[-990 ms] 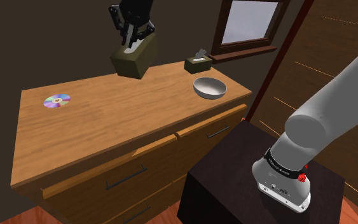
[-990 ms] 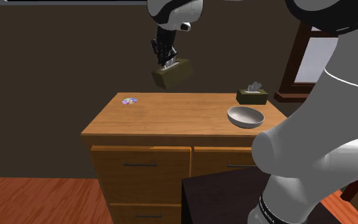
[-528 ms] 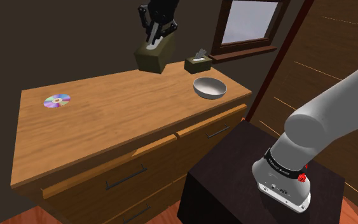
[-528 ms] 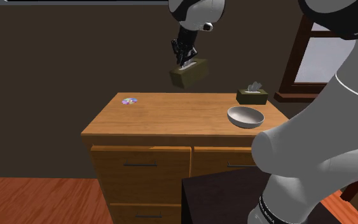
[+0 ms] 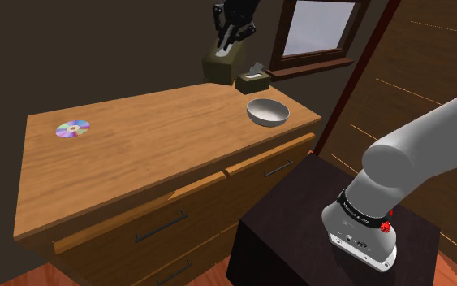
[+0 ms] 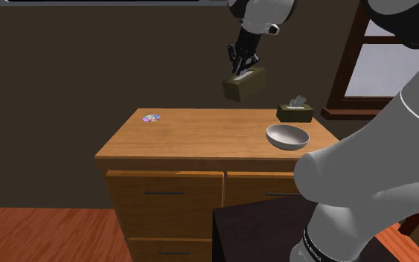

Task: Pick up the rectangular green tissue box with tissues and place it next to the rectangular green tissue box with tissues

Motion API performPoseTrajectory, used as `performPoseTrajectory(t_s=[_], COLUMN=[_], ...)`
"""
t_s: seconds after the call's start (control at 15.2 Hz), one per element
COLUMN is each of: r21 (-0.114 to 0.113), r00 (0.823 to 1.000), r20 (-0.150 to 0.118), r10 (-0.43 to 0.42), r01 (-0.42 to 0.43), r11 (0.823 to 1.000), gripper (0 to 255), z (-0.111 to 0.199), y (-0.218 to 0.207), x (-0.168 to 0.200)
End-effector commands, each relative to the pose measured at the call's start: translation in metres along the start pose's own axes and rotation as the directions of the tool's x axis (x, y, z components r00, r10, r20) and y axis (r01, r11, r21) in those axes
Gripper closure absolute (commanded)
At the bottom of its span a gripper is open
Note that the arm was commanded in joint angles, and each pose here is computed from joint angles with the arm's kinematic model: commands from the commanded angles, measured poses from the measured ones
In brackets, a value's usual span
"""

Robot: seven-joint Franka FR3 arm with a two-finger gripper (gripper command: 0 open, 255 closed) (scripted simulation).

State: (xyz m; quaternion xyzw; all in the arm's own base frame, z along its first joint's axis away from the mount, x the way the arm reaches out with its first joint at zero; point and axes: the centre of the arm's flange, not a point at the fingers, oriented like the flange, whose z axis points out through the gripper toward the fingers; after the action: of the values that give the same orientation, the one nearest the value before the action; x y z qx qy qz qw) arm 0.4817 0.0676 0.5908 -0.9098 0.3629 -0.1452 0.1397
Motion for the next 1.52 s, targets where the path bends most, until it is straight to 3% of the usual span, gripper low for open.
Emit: performPoseTrajectory(t_s=[0.0,1.45], r21=[0.001,0.001], r00=[1.000,1.000], r20=[0.000,0.000], r10=[-0.002,-0.002], r01=[0.002,0.002], r11=[1.000,1.000], gripper=[255,255], z=[-0.003,-0.057], y=[0.022,0.239], x=[0.016,0.201])
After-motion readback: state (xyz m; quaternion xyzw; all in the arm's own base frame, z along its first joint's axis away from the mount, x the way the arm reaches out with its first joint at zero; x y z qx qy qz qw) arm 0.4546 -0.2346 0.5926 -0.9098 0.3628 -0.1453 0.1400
